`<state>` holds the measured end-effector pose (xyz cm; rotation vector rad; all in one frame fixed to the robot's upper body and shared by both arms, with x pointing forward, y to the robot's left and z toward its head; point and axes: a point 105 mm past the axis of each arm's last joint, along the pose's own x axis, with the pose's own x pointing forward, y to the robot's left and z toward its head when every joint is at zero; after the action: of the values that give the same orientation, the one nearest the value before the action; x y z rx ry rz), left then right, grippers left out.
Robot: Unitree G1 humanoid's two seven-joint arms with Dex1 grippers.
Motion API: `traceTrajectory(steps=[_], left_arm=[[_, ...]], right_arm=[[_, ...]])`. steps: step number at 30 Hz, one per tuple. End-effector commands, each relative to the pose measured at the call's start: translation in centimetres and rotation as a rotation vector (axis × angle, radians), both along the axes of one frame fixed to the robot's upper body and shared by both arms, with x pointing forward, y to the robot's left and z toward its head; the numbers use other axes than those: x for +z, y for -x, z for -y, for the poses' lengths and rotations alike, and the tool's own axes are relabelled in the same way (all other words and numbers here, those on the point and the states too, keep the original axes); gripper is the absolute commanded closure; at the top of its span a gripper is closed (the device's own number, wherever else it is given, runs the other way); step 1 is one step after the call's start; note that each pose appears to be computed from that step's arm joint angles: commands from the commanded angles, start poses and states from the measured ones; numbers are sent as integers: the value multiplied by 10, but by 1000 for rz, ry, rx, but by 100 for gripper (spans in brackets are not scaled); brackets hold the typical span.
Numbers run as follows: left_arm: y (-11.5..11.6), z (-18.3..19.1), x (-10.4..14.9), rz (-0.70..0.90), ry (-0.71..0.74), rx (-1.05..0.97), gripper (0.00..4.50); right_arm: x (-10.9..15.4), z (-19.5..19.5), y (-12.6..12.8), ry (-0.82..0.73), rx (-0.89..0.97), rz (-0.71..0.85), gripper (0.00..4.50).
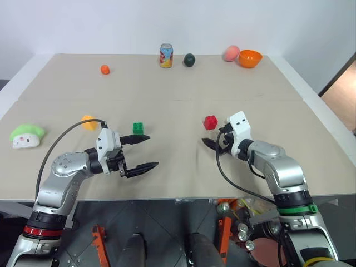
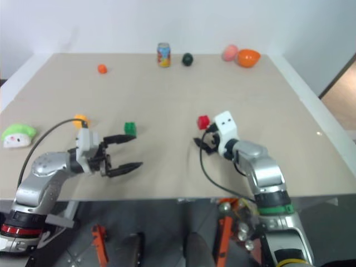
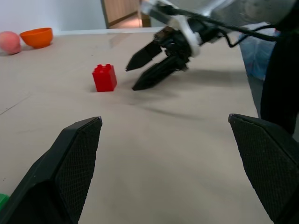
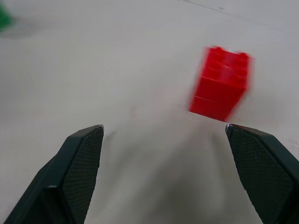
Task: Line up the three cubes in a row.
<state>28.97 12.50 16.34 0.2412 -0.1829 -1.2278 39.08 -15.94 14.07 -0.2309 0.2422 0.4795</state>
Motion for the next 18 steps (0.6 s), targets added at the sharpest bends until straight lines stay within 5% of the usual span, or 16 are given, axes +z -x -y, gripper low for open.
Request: traceTrajectory(steps=[1, 18], left_arm=[[3, -3, 5, 34, 8, 3, 1], [4, -6, -6, 30, 11, 32, 1]], right_arm=[[21, 10, -10, 10, -58, 71, 16], [17, 3, -40, 24, -126, 78, 16]])
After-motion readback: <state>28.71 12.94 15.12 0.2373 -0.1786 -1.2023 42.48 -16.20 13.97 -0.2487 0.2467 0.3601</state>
